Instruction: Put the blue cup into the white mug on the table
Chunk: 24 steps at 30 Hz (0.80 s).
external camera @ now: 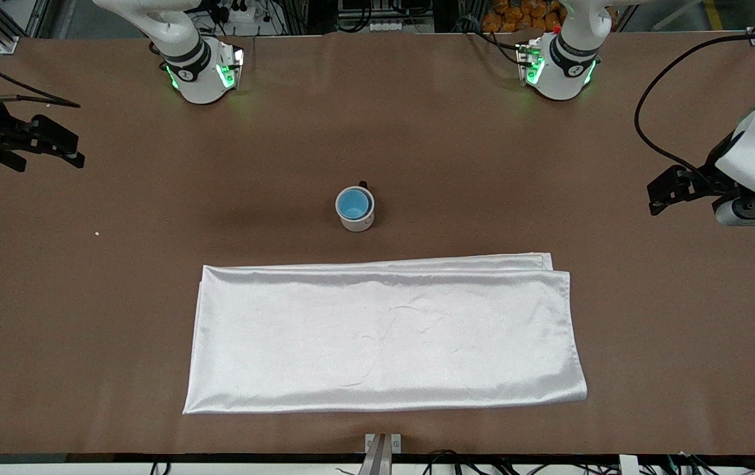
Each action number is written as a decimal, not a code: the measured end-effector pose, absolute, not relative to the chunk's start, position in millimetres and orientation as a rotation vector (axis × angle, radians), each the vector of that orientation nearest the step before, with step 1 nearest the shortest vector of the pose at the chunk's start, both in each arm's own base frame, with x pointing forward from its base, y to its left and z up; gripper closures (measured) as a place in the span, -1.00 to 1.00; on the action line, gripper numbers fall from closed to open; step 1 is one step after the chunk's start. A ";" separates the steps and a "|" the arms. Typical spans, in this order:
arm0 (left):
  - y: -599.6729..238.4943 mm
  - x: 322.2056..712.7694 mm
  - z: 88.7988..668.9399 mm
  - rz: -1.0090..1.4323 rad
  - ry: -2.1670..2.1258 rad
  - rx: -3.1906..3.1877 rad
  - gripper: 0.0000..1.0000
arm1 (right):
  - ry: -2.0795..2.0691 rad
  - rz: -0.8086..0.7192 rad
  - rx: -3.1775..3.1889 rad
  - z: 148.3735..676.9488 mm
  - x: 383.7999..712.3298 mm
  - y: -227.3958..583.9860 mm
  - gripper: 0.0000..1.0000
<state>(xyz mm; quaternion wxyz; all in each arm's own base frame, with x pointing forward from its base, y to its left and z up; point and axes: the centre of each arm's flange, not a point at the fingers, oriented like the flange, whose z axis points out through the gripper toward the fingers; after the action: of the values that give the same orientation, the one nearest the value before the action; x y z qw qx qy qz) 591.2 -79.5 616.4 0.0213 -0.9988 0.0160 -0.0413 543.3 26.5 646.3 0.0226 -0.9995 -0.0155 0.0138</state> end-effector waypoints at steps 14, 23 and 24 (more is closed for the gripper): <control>-79.4 579.4 621.6 -0.065 0.048 -3.095 -1.00 | -0.047 0.044 -3.096 646.2 543.2 26.2 -1.00; -80.4 576.8 619.5 -0.033 0.048 -3.107 -1.00 | -0.047 0.051 -3.096 645.8 542.7 26.2 -1.00; -80.4 576.5 619.1 -0.029 0.048 -3.106 -1.00 | -0.047 0.051 -3.096 645.8 542.7 26.2 -1.00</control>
<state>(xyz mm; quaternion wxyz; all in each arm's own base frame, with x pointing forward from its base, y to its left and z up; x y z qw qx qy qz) 576.5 -80.4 619.1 0.0173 -0.9997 0.0153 -0.0094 542.7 26.2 645.8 0.0225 -0.9995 -0.0152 0.0166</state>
